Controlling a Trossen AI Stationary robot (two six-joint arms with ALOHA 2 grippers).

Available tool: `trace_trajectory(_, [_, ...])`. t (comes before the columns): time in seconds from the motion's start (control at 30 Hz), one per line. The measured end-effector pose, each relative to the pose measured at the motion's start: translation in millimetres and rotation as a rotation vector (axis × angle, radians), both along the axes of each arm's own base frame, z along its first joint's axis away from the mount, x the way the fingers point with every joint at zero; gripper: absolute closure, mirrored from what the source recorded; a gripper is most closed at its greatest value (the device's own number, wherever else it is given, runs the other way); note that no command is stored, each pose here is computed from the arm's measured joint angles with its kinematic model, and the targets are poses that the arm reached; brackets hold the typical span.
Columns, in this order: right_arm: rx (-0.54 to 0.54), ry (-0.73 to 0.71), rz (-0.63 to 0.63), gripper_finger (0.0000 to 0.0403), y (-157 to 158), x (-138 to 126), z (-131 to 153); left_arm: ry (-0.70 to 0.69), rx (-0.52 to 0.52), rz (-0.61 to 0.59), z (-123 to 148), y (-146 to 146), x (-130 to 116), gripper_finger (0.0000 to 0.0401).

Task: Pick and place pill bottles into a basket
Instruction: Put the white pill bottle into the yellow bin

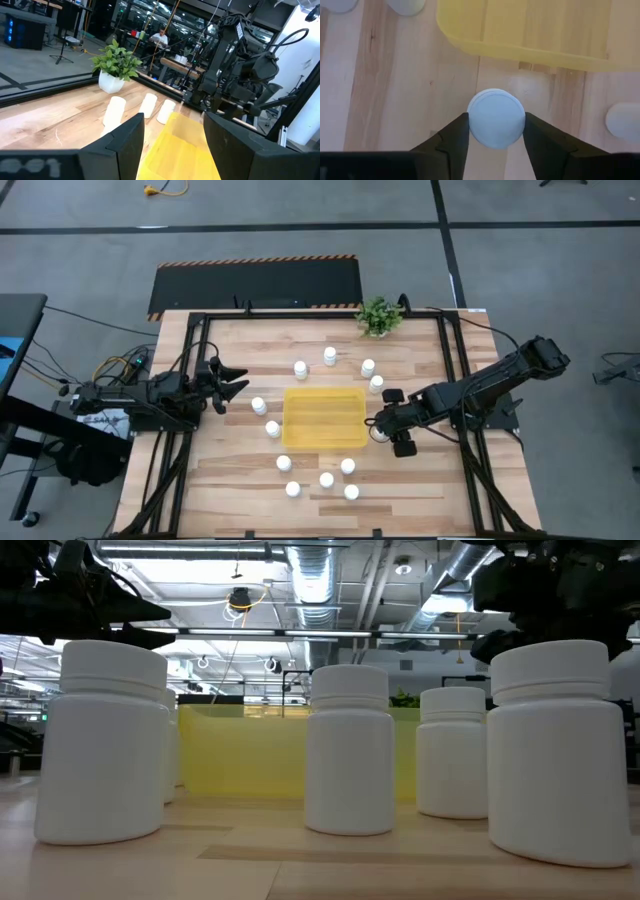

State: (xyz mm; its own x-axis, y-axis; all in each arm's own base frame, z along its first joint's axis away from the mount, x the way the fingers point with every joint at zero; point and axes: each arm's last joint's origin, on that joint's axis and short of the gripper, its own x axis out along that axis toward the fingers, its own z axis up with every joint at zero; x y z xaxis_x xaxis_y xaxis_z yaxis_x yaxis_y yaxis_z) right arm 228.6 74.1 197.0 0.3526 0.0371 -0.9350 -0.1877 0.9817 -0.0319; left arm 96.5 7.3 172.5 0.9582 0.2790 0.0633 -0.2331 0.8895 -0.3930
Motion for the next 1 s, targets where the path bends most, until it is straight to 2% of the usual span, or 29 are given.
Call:
trace_trajectory(0.1, [-0.015, 0.025, 0.003, 0.0254, -4, 1, 7, 0.0, 0.0, 0.0, 0, 0, 0, 0.0207])
trace_trajectory(0.23, [-0.032, 0.047, 0.007, 0.0248, -10, 4, 19, 0.0, 0.0, 0.0, 0, 0, 0, 0.0207])
trace_trajectory(0.37, [-0.042, 0.039, 0.011, 0.0239, -16, 9, 34, 0.0, 0.0, 0.0, 0, 0, 0, 0.0207])
trace_trajectory(0.6, [-0.055, 0.001, 0.021, 0.0255, -27, 18, 67, 0.0, 0.0, 0.0, 0, 0, 0, 0.0207])
trace_trajectory(0.8, [-0.059, -0.046, 0.027, 0.0244, -35, 23, 93, 0.0, 0.0, 0.0, 0, 0, 0, 0.0207])
trace_trajectory(1.0, [-0.055, -0.023, 0.039, 0.0255, -42, 35, 105, 0.0, 0.0, 0.0, 0, 0, 0, 0.0208])
